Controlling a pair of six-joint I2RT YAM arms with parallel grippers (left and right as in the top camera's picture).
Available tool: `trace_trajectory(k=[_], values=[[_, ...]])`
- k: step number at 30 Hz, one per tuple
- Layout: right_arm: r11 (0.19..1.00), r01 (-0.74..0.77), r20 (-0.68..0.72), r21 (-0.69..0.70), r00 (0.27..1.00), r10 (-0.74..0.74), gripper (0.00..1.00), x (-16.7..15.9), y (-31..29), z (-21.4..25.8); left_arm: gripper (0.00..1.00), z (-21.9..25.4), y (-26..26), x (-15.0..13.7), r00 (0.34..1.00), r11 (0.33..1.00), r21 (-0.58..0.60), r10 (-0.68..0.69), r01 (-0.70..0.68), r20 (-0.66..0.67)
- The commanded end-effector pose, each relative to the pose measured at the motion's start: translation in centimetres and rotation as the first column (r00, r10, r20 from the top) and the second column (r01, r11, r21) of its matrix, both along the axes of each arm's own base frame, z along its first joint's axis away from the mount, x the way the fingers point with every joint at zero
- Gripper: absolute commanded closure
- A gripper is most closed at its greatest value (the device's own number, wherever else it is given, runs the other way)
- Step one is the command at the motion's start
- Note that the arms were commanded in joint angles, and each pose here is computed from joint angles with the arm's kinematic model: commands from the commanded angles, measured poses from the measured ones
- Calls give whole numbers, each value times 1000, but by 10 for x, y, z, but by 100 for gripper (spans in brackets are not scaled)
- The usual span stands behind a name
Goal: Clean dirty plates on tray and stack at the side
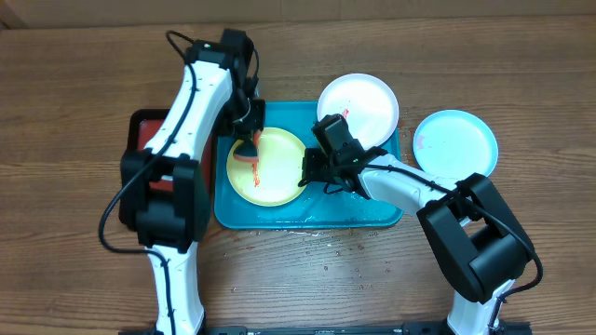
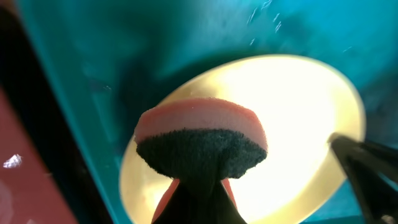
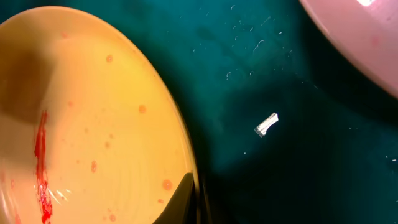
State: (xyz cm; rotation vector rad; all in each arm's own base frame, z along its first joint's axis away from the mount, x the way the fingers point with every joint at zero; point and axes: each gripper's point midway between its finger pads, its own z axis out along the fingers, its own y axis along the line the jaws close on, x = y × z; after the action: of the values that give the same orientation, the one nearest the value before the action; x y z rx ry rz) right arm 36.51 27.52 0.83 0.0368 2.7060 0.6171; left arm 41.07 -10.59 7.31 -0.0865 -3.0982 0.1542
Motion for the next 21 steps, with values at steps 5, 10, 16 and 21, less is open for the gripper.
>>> trace_trajectory(k=[5,10,16,21], values=[[1000,13,-10,9,1000,-13,96,2,1,2,95,-10,-2,-13,996,998,17,-57,58,-73],[1000,16,-15,5,1000,-16,96,2,-1,1,96,-7,8,-17,997,997,81,1,5,-80],[1000,30,-29,-4,999,-30,96,3,-8,-1,96,30,5,-1,996,995,98,19,-27,82],[999,42,-33,-5,999,-42,96,5,-12,-2,96,82,3,0,972,993,109,9,-35,234]])
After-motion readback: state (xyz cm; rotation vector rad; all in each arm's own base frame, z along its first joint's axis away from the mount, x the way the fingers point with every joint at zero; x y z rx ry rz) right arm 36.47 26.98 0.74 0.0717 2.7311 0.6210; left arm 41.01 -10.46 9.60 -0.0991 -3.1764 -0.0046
